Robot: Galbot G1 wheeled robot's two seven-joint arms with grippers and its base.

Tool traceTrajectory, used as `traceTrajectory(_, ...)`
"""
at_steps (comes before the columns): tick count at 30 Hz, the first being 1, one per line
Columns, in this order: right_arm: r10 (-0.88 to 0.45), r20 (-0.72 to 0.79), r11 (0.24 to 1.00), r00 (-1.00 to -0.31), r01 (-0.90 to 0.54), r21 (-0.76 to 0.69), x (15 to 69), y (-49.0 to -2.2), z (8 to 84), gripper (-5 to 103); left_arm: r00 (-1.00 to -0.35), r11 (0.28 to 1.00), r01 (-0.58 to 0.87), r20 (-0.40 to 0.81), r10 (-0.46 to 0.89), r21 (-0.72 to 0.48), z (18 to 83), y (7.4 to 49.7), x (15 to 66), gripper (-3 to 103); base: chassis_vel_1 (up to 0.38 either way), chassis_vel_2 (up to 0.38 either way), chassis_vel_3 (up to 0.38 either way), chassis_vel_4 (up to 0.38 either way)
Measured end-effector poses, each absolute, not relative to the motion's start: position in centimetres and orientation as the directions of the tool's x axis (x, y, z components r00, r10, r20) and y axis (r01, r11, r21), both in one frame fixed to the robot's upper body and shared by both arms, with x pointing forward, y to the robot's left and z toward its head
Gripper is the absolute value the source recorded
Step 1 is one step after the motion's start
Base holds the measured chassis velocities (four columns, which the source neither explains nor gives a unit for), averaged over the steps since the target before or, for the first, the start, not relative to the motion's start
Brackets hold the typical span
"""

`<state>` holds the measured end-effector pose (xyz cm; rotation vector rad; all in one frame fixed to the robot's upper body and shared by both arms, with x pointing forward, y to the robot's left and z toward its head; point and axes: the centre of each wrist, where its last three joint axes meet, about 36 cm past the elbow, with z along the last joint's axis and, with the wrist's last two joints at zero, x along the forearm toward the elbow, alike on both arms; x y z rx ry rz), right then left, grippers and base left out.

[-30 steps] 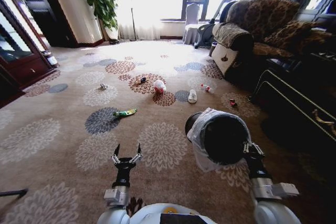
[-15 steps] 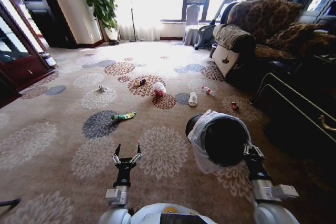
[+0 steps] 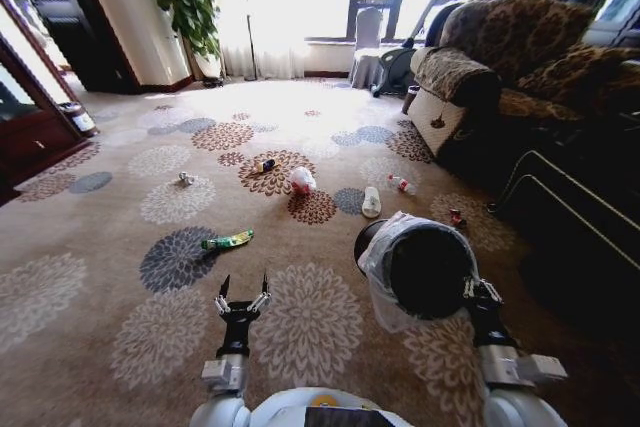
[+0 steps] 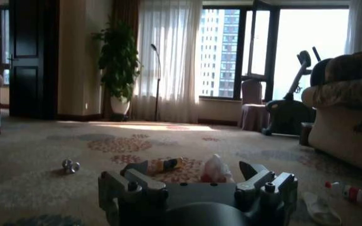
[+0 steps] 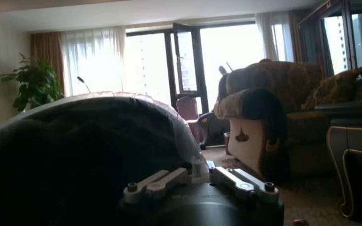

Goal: Pick up the trash from the ground and place it into the trash bin.

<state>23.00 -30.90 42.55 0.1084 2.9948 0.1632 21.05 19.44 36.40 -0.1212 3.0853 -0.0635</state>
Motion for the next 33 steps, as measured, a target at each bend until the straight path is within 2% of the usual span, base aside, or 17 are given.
traceTrajectory(11, 0.081, -0.135, 0.992, -0.988, 0.066, 0.112, 22.9, -31.0, 42.4, 0, -0.995, 0.996, -0.077, -0.057, -0.079, -0.039, 36.1, 19.5, 21.0, 99, 0.126, 0.142, -0.124, -0.139)
traceTrajectory(25, 0.073, -0.134, 0.995, -0.988, 0.062, 0.084, 22.7, -31.6, 42.0, 0, -0.995, 0.996, -0.081, -0.047, -0.083, -0.036, 35.7, 19.7, 21.0, 99, 0.241, 0.363, -0.235, -0.344)
traceTrajectory(33, 0.085, -0.13, 0.993, -0.988, 0.073, 0.093, 22.3, -31.5, 41.6, 0, -0.992, 0.991, -0.123, 0.028, -0.122, -0.048, 34.8, 20.4, 21.5, 99, 0.102, 0.138, -0.056, -0.122)
